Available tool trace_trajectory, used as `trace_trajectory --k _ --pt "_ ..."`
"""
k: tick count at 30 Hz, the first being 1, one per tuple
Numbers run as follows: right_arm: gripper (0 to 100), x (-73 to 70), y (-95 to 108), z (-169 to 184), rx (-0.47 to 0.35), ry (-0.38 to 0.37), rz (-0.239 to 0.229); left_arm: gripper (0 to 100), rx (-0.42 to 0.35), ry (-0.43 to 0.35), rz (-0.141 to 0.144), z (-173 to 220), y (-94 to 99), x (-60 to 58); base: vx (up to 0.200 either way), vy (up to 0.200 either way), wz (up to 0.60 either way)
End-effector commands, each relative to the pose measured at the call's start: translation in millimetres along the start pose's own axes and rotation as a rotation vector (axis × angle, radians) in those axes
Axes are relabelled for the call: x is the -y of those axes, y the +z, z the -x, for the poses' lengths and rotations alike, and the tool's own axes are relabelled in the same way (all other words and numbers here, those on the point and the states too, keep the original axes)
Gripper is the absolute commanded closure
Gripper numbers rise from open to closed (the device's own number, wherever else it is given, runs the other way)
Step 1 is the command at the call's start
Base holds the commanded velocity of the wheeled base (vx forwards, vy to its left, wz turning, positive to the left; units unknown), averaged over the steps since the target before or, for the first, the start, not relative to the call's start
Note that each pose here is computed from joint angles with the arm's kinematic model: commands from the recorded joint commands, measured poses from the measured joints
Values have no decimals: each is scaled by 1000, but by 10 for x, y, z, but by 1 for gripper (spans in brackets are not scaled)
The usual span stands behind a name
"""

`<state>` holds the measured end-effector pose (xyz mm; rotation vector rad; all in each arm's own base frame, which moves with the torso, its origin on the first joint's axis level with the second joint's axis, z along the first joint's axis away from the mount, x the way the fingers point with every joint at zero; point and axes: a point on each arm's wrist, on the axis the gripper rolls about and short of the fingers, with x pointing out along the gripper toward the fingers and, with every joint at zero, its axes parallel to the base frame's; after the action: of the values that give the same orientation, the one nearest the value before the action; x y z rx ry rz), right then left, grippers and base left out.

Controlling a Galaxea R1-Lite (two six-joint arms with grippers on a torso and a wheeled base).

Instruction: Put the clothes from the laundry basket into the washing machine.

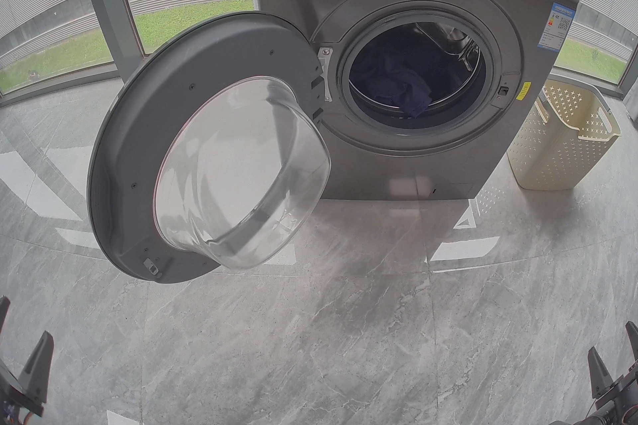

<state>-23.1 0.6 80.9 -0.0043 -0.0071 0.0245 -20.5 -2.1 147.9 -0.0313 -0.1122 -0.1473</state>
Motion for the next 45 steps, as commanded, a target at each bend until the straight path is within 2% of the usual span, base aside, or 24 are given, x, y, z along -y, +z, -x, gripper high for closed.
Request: trace_trajectory --k 1,8,12,17,21,22,26,28,29,31,33,34,37,38,40,43,45 --pt "0 0 -50 -5 -7 0 0 0 -183 -171 57 -807 321 -29 0 0 0" --pt "0 1 -50 -5 -7 -6 -1 0 -198 -221 65 -1412 349 -75 0 0 0" --pt "0 2 -50 -5 -7 -6 -1 0 -181 -227 53 -1626 336 -93 0 0 0" --pt "0 1 -50 -5 -7 -8 -3 0 -172 -252 51 -1754 321 -80 0 0 0" --pt "0 2 -50 -5 -7 -6 -3 0 -176 -352 57 -1707 301 -35 0 0 0" --pt "0 2 -50 -5 -7 -6 -3 0 -176 -352 57 -1707 301 -35 0 0 0" --pt "0 2 -50 -5 -7 -8 -3 0 -146 -493 70 -1567 341 42 0 0 0" --pt "0 2 -50 -5 -7 -9 -3 0 -112 -586 84 -1438 394 118 0 0 0" --pt "0 2 -50 -5 -7 -9 -3 0 -112 -586 84 -1438 394 118 0 0 0" --pt "0 2 -50 -5 -7 -8 -1 0 -76 -713 142 -1240 479 229 0 0 0" --pt "0 2 -50 -5 -7 -9 -3 0 -82 -787 183 -1129 502 290 0 0 0" --pt "0 2 -50 -5 -7 -8 -3 0 -90 -800 191 -1106 499 300 0 0 0" --pt "0 2 -50 -5 -7 -9 -3 0 -111 -805 199 -1066 483 302 0 0 0" --pt "0 2 -50 -5 -7 -8 -3 0 -131 -791 201 -1069 468 296 0 0 0" --pt "0 1 -50 -5 -7 -8 -3 0 -123 -763 199 -1091 495 283 0 0 0" --pt "0 2 -50 -5 -7 -9 -3 0 -82 -629 184 -1175 595 225 0 0 0" --pt "0 2 -50 -5 -7 -9 -3 0 -45 -504 167 -1280 705 166 0 0 0"
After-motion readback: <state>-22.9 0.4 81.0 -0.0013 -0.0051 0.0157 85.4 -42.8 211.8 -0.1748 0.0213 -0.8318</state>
